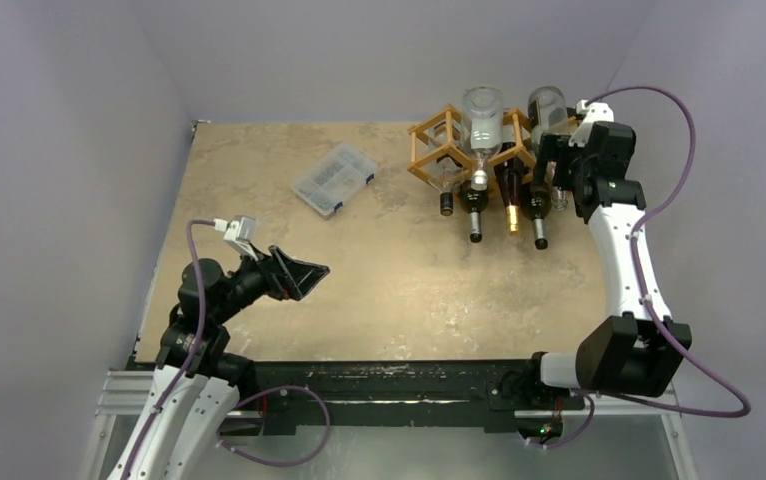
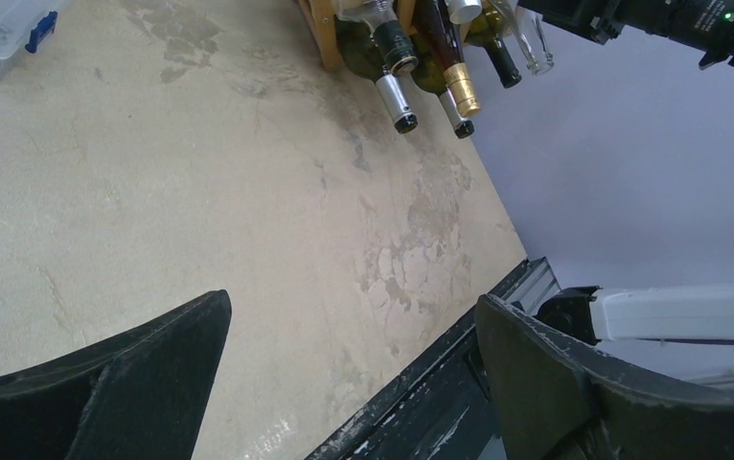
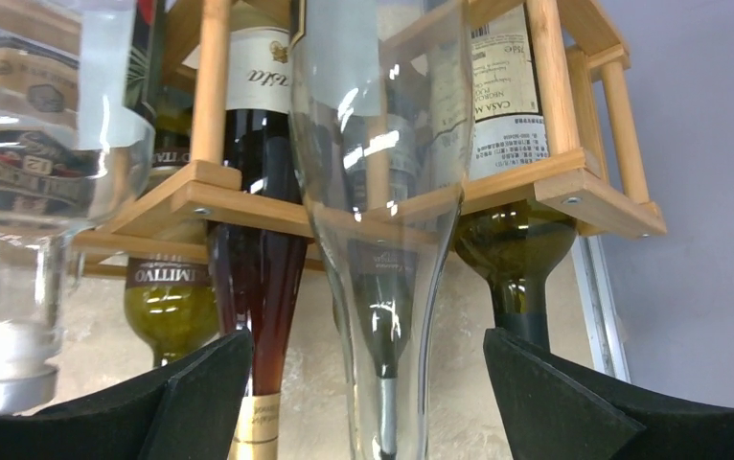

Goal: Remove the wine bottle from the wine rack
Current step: Pick up the wine bottle from the wine rack.

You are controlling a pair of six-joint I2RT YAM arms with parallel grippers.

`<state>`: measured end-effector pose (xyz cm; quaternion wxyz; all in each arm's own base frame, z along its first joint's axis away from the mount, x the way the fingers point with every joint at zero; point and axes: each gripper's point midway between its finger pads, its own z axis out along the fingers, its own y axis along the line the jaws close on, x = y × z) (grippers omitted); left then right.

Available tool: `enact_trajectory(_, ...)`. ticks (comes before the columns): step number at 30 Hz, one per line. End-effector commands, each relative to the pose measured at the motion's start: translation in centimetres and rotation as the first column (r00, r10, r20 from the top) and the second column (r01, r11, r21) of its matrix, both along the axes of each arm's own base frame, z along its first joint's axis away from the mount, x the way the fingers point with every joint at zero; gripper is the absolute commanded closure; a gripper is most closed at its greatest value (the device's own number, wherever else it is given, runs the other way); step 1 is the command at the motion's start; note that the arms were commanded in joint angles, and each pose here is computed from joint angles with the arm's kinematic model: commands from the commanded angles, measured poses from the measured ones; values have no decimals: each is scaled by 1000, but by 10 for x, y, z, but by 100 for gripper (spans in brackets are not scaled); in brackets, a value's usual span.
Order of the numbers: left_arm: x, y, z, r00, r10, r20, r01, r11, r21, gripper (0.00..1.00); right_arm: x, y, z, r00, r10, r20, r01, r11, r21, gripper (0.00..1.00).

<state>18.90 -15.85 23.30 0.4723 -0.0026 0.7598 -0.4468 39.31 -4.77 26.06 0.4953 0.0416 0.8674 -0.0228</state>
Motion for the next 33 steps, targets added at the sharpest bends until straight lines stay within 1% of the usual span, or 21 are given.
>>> enact_trajectory(1, -1, -3, 7, 999, -22, 47, 22, 1000, -4, 0, 14, -11, -3, 999, -40, 9, 40, 999, -8, 7)
enact_trajectory(6, -3, -2, 6, 999, -19, 49, 19, 1000, -6, 0, 23, -15, -22, 998, -47, -29, 47, 999, -2, 11)
enact_trajectory(9, -3, -2, 5, 999, -17, 48, 17, 1000, -5, 0, 26, -17, -30, 998, -48, -50, 48, 999, 2, 16)
enact_trajectory(16, -3, -1, 5, 999, -15, 50, 15, 1000, -4, 0, 30, -19, -39, 997, -45, -68, 46, 999, 12, 25)
enact_trajectory(19, -3, -1, 5, 999, -14, 49, 15, 1000, -4, 0, 30, -19, -42, 996, -50, -71, 52, 998, 27, 26)
enact_trajectory(23, -3, -1, 4, 999, -14, 47, 15, 1000, -4, 0, 30, -17, -44, 996, -53, -75, 56, 997, 48, 31)
enact_trajectory(29, -4, -1, 4, 999, -13, 49, 13, 1000, -2, 0, 29, -16, -46, 996, -46, -78, 51, 997, 59, 42)
enact_trajectory(33, -5, -1, 4, 999, -13, 49, 13, 1000, -4, 0, 29, -16, -42, 996, -51, -70, 55, 997, 60, 57)
